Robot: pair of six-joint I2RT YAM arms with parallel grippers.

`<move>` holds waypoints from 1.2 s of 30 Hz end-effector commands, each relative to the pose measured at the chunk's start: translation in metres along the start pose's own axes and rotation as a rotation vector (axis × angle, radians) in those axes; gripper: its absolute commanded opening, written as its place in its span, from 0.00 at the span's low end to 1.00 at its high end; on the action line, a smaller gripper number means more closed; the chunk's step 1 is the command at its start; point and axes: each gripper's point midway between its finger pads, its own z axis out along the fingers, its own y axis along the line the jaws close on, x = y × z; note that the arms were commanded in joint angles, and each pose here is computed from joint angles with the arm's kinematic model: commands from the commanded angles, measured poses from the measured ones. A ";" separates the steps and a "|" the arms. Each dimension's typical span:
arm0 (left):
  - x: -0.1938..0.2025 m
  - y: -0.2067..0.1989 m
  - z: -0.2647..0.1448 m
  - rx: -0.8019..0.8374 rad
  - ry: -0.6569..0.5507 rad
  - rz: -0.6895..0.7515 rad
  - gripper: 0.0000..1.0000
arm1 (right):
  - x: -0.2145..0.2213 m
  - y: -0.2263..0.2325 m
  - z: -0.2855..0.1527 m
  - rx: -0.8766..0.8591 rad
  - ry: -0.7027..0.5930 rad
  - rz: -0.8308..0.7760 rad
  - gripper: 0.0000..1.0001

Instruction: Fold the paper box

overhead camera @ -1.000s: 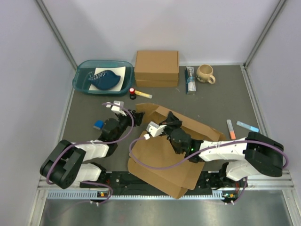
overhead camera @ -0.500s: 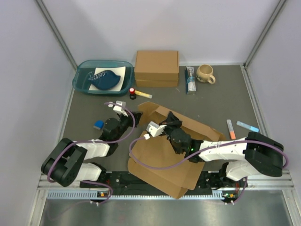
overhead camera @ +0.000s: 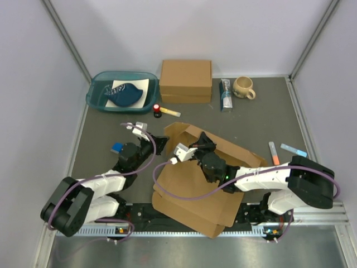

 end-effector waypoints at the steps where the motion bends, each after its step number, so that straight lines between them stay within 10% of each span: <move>1: -0.034 -0.030 -0.008 0.097 -0.116 -0.063 0.00 | -0.003 0.011 -0.002 -0.005 0.001 0.044 0.00; 36: -0.036 -0.066 -0.020 0.102 -0.085 -0.109 0.00 | -0.007 -0.002 -0.013 0.073 0.002 0.002 0.00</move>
